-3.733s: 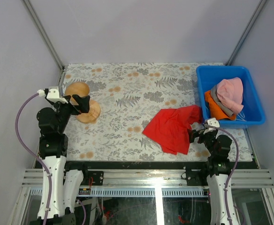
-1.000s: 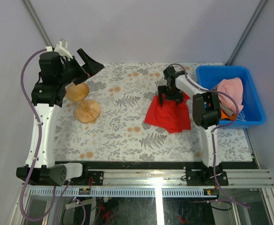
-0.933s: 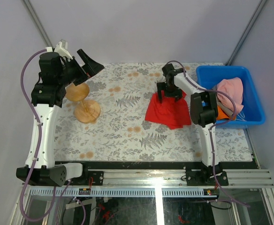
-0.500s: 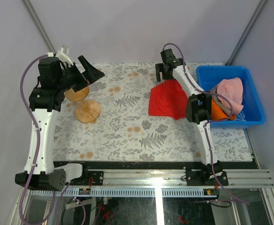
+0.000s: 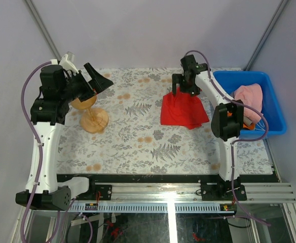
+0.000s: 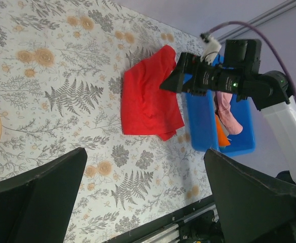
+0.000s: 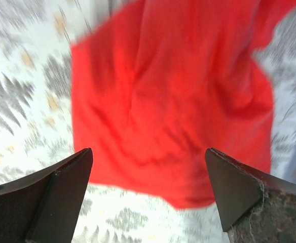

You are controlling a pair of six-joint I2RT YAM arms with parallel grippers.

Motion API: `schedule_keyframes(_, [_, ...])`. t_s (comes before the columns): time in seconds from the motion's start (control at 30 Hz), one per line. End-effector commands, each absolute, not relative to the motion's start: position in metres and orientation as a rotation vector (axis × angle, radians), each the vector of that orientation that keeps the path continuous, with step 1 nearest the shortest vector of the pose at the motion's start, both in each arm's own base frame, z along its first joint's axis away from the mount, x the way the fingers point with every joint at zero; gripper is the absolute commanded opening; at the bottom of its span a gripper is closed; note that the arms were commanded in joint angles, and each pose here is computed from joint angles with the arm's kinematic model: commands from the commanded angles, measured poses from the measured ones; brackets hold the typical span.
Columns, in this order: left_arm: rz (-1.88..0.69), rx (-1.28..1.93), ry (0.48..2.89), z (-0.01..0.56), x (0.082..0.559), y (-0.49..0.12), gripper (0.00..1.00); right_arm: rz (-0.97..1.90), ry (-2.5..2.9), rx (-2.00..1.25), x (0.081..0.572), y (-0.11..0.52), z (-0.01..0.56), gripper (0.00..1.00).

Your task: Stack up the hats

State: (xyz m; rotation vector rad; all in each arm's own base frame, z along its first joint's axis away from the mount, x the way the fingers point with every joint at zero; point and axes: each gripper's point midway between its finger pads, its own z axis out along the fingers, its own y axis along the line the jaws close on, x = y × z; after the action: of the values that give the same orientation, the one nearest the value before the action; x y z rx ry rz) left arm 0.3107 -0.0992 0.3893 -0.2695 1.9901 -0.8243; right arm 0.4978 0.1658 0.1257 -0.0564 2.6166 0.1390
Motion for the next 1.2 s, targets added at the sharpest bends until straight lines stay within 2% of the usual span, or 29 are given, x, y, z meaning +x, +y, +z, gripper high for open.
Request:
schedule_keyframes(0.0, [-0.898, -0.224, 1.950, 0.396, 0.316, -0.109, 1.00, 0.259, 2.818, 0.011, 0.433, 0.171, 0.103, 0.99])
schedule_keyframes(0.27, [-0.920, -0.220, 1.949, 0.391, 0.316, -0.111, 1.00, 0.171, 2.835, 0.042, 0.413, 0.159, 0.064, 0.99])
schedule_keyframes(0.47, [-0.913, -0.218, 1.955, 0.390, 0.312, -0.111, 1.00, 0.092, 2.804, 0.037, 0.426, 0.158, 0.032, 0.99])
schedule_keyframes(0.9, [-0.873, -0.238, 2.040, 0.369, 0.294, -0.107, 1.00, -0.116, 2.557, 0.063, 0.557, 0.154, 0.040, 0.99])
schedule_keyframes(1.17, [-0.837, -0.259, 2.061, 0.359, 0.282, -0.102, 1.00, 0.135, 2.336, 0.180, 0.628, 0.141, 0.061, 0.99])
